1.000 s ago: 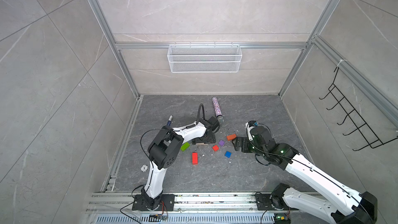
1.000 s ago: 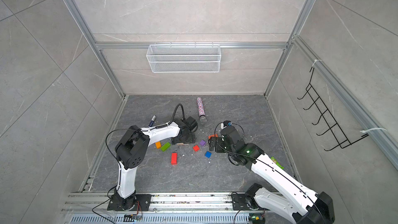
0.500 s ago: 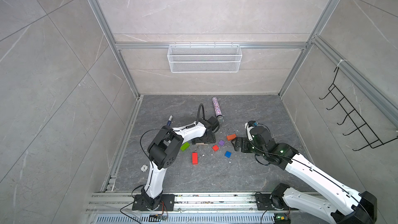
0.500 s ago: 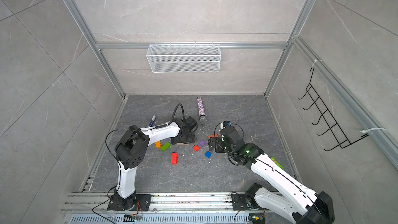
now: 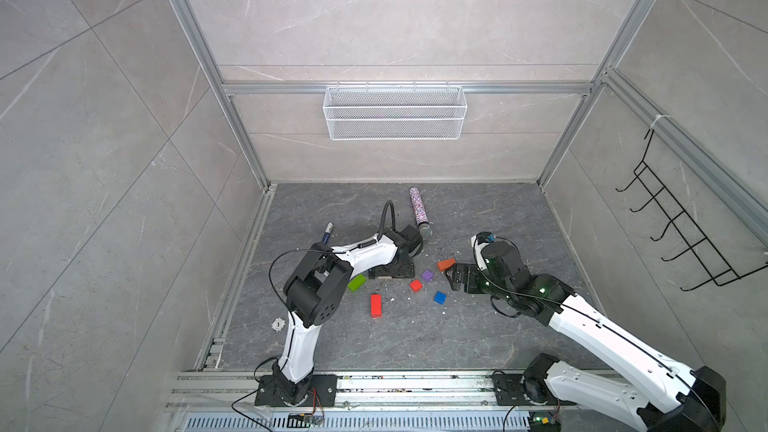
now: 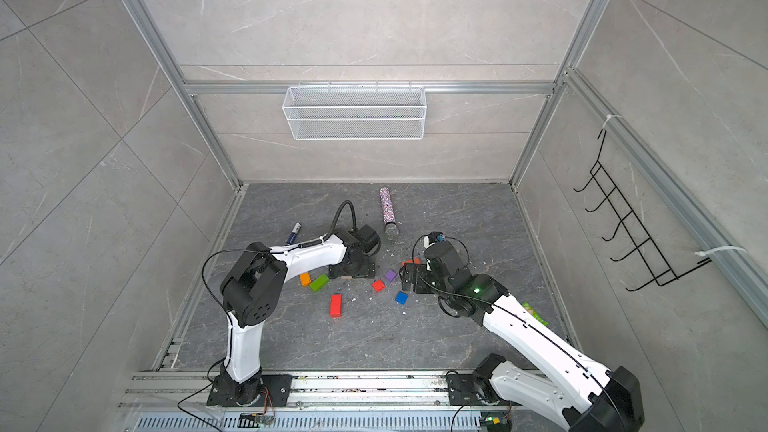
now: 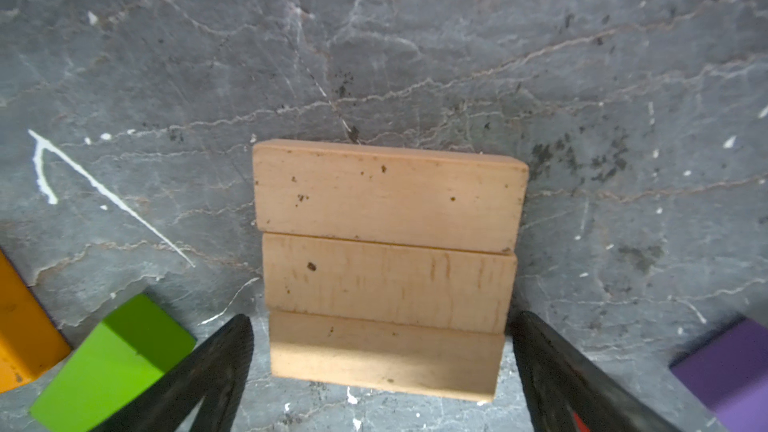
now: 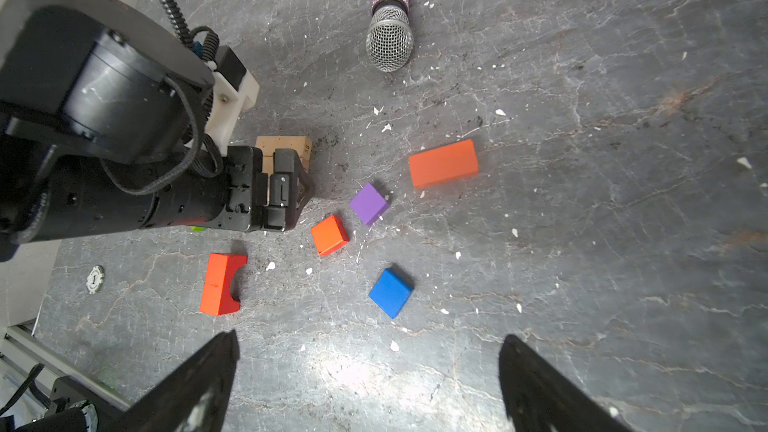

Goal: Build the wood block tower
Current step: 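Open the left gripper and raise it off the three-bar stack, then move the left gripper nearer the robot over the green block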

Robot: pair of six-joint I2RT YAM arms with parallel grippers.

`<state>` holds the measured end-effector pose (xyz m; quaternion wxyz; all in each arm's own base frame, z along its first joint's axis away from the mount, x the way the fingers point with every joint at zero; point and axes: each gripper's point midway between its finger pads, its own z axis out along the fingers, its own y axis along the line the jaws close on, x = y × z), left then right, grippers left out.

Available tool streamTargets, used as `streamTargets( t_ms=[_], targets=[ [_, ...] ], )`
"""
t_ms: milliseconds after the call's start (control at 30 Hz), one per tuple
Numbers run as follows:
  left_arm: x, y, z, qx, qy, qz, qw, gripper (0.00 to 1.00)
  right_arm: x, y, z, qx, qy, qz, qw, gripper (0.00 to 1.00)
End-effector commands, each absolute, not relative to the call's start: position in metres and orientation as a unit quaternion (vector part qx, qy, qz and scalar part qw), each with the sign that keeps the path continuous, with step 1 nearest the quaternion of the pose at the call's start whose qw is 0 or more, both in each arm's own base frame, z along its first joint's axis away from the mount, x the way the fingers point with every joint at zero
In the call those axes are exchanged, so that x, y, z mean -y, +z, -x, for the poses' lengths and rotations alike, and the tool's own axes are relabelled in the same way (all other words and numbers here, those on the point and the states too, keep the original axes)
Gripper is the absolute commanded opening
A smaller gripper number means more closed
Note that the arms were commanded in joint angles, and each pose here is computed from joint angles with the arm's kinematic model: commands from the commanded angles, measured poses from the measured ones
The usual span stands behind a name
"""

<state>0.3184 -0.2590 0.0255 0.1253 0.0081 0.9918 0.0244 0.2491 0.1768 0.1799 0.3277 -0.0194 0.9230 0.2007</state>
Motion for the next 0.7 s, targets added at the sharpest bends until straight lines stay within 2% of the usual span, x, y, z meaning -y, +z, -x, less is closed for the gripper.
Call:
streamTargets(
  t_ms=[0,400,667],
  targets=[
    [0.258,0.057,-0.323,-0.988,0.015,-0.022,0.153,0.99,-0.179,0.19,-0.252,-0.92,0.207,0.019,0.332,0.99],
    [0.265,0.1,-0.321,-0.98,-0.036,-0.058,0.186,1.0,-0.176,0.191,-0.254,-0.924,0.192,0.016,0.332,0.99],
    [0.228,0.119,-0.308,-0.978,-0.029,-0.07,0.193,0.98,-0.187,0.188,-0.256,-0.92,0.204,0.049,0.33,0.99]
  ],
)
